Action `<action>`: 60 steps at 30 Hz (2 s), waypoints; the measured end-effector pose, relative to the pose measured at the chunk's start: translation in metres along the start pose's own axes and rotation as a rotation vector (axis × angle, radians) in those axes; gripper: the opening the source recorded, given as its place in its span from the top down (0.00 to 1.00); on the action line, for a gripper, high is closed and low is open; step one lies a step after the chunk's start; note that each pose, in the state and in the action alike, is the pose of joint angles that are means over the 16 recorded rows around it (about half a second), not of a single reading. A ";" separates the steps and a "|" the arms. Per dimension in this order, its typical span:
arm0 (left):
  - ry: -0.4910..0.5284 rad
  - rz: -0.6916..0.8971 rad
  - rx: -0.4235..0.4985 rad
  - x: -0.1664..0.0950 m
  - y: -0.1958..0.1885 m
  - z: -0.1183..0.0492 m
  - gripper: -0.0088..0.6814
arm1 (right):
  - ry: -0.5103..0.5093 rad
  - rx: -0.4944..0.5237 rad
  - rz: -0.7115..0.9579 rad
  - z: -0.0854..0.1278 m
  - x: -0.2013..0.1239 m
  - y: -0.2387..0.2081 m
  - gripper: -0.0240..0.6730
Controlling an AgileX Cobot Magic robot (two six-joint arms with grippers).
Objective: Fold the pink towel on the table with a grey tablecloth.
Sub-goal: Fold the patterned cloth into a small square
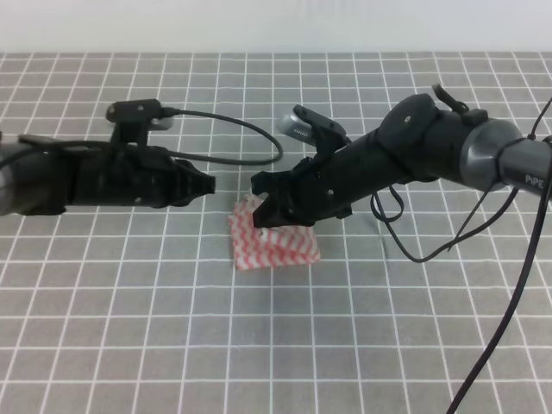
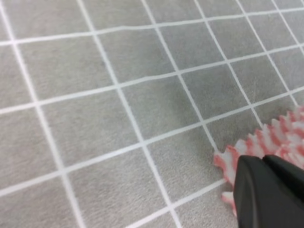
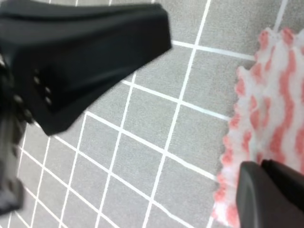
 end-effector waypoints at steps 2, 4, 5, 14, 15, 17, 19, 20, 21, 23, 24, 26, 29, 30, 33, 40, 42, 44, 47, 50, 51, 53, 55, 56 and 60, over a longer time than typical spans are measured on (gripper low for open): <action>-0.011 -0.002 -0.001 0.001 -0.002 0.003 0.99 | -0.002 0.001 -0.002 0.001 0.000 0.000 0.99; -0.021 -0.004 -0.003 0.002 -0.004 0.006 0.99 | -0.004 0.002 -0.003 0.001 0.000 0.001 0.99; -0.025 -0.005 -0.005 0.002 -0.005 0.007 0.99 | -0.006 0.002 -0.004 0.002 0.000 0.001 0.99; -0.038 -0.005 -0.016 0.002 -0.008 0.010 0.99 | -0.024 0.002 -0.013 0.003 0.001 0.003 0.98; -0.038 -0.005 -0.017 0.002 -0.008 0.009 0.99 | -0.025 0.002 -0.014 0.003 0.001 0.002 0.98; -0.038 -0.005 -0.017 0.002 -0.008 0.009 0.99 | -0.026 0.003 -0.015 0.004 0.001 0.002 0.96; -0.038 -0.005 -0.017 0.002 -0.008 0.009 0.99 | -0.026 0.006 -0.017 0.004 0.001 0.002 0.93; -0.038 -0.005 -0.017 0.002 -0.008 0.009 0.99 | -0.025 0.009 -0.018 0.005 0.002 0.002 0.92; -0.038 -0.005 -0.017 0.002 -0.008 0.009 0.99 | -0.024 0.012 -0.020 0.005 0.002 0.002 0.91; -0.038 -0.005 -0.017 0.002 -0.008 0.009 0.99 | -0.020 0.017 -0.024 0.006 0.003 0.002 0.87; -0.038 -0.005 -0.017 0.002 -0.008 0.009 0.99 | -0.018 0.020 -0.026 0.007 0.003 0.002 0.85; -0.038 -0.004 -0.018 0.002 -0.008 0.009 0.99 | -0.015 0.024 -0.031 0.008 0.004 0.002 0.81; -0.038 -0.003 -0.021 0.001 -0.007 0.009 0.99 | -0.013 0.028 -0.040 0.008 0.006 0.002 0.75; -0.038 -0.002 -0.023 0.001 -0.007 0.009 0.99 | -0.013 0.028 -0.042 0.008 0.006 0.002 0.73; -0.038 0.002 -0.035 0.001 -0.007 0.006 0.99 | -0.020 0.025 -0.047 0.007 0.007 0.002 0.69; -0.042 0.016 -0.087 -0.002 -0.007 -0.005 0.99 | -0.046 -0.001 -0.025 -0.002 0.006 -0.002 0.70; -0.038 0.023 -0.108 -0.003 -0.006 -0.012 0.99 | -0.054 -0.011 -0.010 -0.007 0.004 -0.004 0.74; -0.033 0.033 -0.130 -0.005 -0.005 -0.020 0.99 | -0.061 -0.020 0.006 -0.011 0.003 -0.007 0.77; -0.021 0.047 -0.157 -0.008 -0.002 -0.032 0.99 | -0.067 -0.037 0.035 -0.019 0.000 -0.011 0.83; -0.005 0.062 -0.175 -0.012 0.003 -0.045 0.99 | -0.073 -0.062 0.066 -0.028 -0.004 -0.014 0.89; 0.002 0.067 -0.178 -0.013 0.005 -0.049 0.99 | -0.074 -0.071 0.076 -0.030 -0.005 -0.015 0.91; 0.017 0.080 -0.184 -0.018 0.009 -0.058 0.99 | -0.077 -0.089 0.095 -0.035 -0.007 -0.017 0.94; 0.034 0.096 -0.190 -0.023 0.014 -0.066 0.99 | -0.078 -0.104 0.110 -0.040 -0.009 -0.019 0.96; 0.042 0.104 -0.191 -0.026 0.017 -0.069 0.99 | -0.078 -0.112 0.116 -0.041 -0.010 -0.020 0.97; 0.066 0.142 -0.184 -0.037 0.024 -0.078 0.99 | -0.081 -0.140 0.137 -0.047 -0.014 -0.022 0.98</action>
Point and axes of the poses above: a point on each arm's last joint axis where the gripper is mounted, y pointing out along that axis toward the gripper, z along the wrist's bending axis when the last joint is at zero, x = y × z, the point moved 9 cm from there along y, pointing out along that axis toward the gripper, and after that the axes turned 1 degree about y, right-handed, at the moved point
